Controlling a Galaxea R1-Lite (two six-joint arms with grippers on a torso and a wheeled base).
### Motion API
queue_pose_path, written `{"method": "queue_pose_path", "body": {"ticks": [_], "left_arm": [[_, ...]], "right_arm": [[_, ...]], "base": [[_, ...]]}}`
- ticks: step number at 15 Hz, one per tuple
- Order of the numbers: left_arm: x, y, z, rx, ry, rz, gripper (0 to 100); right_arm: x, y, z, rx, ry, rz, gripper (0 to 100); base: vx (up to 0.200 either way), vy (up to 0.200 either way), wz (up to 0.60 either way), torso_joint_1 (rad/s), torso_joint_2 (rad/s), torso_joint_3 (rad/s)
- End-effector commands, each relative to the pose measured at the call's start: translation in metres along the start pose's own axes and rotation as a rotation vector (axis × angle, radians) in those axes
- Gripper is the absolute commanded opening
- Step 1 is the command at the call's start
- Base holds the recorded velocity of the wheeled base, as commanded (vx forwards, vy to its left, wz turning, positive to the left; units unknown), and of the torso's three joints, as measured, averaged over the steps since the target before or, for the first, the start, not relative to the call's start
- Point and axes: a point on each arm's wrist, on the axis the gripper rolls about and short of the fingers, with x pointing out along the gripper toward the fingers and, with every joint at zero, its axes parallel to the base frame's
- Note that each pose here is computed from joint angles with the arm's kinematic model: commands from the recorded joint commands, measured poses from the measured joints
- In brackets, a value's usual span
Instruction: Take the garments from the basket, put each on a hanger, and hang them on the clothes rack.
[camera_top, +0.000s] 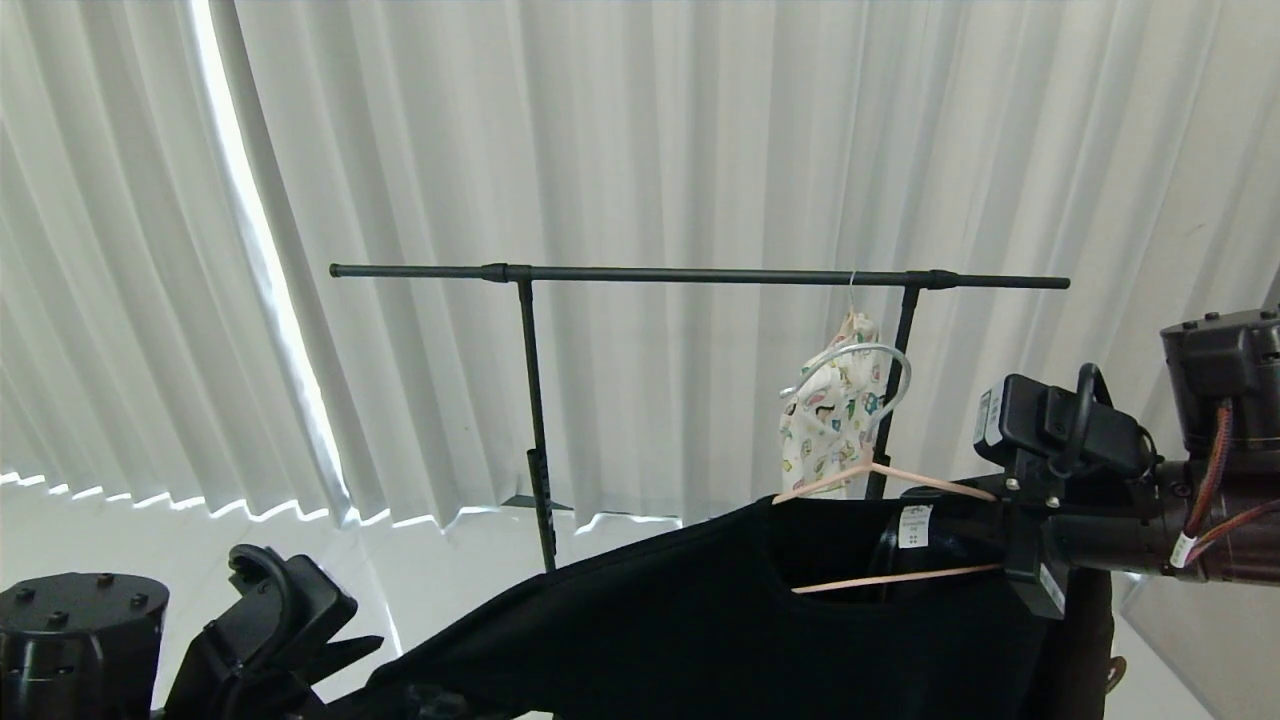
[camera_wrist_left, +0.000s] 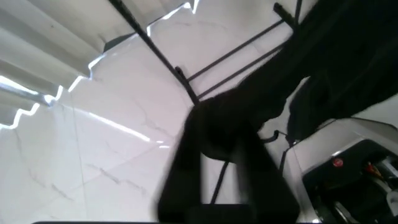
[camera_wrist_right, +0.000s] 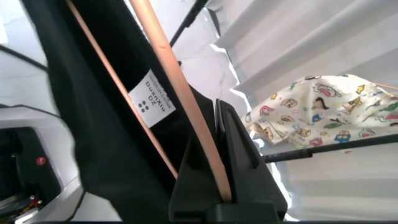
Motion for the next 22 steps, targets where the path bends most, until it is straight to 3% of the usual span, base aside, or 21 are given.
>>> {"method": "queue_pose_path", "body": {"ticks": [1,3,5,8,9,13,17,19,22], "left_arm": [[-0.003,-0.001,0.004,0.007,-0.030,-0.002,100],[-0.006,-0.001,0.005,0.004,-0.046,0.004,100],[-0.017,-0.001,0.008,-0.028,-0.110,0.025,100],[-0.029,0.005,0.024,-0.214,-0.216,0.052,100],[-0.030,0.008,0.025,-0.231,-0.221,0.068,100],[-0.027,0.014,0.031,-0.243,-0.210,0.140,100],[-0.010,0.026,0.044,-0.266,-0.120,0.362,100],[-0.009,0.027,0.046,-0.267,-0.119,0.375,100],[-0.009,0.020,0.048,-0.244,-0.132,0.337,100]], "right_arm": [[0.001,0.000,-0.001,0.003,0.005,0.000,0],[0.000,-0.002,-0.002,0.006,0.014,-0.013,0],[-0.001,-0.004,-0.009,0.029,0.087,-0.079,0],[-0.003,-0.006,-0.018,0.111,0.203,-0.149,0],[-0.003,-0.006,-0.019,0.148,0.227,-0.184,0],[0.005,-0.010,-0.026,0.237,0.327,-0.308,0],[0.023,-0.014,-0.038,0.364,0.474,-0.472,0],[0.035,-0.020,-0.041,0.450,0.527,-0.586,0],[0.056,-0.030,-0.028,0.588,0.473,-0.662,0]], "base": [[0.000,0.000,0.00,0.000,0.00,0.000],[0.000,0.000,0.00,0.000,0.00,0.000],[0.000,0.000,0.00,0.000,0.00,0.000],[0.000,0.000,0.00,0.000,0.00,0.000],[0.000,0.000,0.00,0.000,0.00,0.000],[0.000,0.000,0.00,0.000,0.00,0.000],[0.000,0.000,0.00,0.000,0.00,0.000],[0.000,0.000,0.00,0.000,0.00,0.000],[0.000,0.000,0.00,0.000,0.00,0.000]]}}
